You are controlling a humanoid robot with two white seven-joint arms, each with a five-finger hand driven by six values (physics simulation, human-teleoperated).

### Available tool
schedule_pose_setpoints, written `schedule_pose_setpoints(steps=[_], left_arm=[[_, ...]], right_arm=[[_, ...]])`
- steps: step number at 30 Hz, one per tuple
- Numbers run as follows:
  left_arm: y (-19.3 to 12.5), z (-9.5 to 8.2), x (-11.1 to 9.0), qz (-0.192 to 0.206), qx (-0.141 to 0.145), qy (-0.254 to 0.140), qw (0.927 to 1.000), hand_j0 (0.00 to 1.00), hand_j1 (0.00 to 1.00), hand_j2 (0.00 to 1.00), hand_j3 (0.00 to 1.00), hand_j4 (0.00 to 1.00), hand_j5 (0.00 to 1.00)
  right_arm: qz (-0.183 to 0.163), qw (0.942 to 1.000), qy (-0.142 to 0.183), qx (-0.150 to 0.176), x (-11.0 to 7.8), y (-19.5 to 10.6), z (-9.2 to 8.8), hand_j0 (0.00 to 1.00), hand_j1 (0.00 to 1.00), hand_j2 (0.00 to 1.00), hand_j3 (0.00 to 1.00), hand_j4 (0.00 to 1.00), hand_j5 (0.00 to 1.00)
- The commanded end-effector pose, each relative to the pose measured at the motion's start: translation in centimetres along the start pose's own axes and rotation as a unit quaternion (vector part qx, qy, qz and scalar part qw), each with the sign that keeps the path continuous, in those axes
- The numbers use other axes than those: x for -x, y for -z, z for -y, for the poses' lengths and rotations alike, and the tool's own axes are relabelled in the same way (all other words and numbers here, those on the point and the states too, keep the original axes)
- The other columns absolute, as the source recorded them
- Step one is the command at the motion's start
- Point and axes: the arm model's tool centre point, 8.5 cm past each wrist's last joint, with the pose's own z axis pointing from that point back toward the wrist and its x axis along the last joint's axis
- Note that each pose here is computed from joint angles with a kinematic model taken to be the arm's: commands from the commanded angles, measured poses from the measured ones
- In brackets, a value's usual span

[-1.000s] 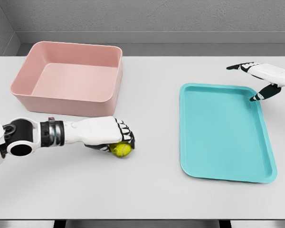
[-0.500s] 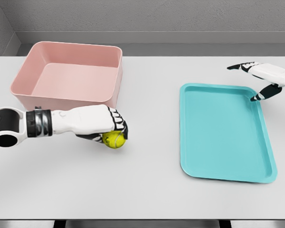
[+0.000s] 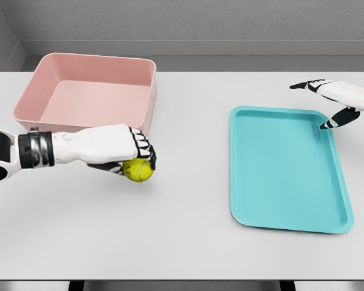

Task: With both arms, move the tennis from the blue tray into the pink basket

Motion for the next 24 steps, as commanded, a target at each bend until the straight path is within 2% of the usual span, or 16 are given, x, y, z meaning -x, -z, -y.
schedule_pose_setpoints(steps=[1,17,24], left_arm=[[-0.3,-0.6,0.2,-0.003,-0.009,-0.002,1.0,0.56,0.56,0.56,0.56,0.56,0.56],[-2.1,-2.9,1.6,-0.033,-0.032,0.002,0.9989,0.56,0.56,0.56,0.56,0.56,0.56],[-3.1,-3.5,3.6,-0.063,-0.043,-0.007,0.9971,0.56,0.56,0.56,0.56,0.56,0.56]], right_arm=[[0.0,1.0,0.003,0.003,0.0,-0.1,0.1,1.0,1.0,1.0,1.0,1.0,1.0],[0.0,1.0,0.003,0.003,0.0,-0.1,0.1,1.0,1.0,1.0,1.0,1.0,1.0],[0.001,1.0,0.002,0.003,0.0,-0.1,0.1,1.0,1.0,1.0,1.0,1.0,1.0]])
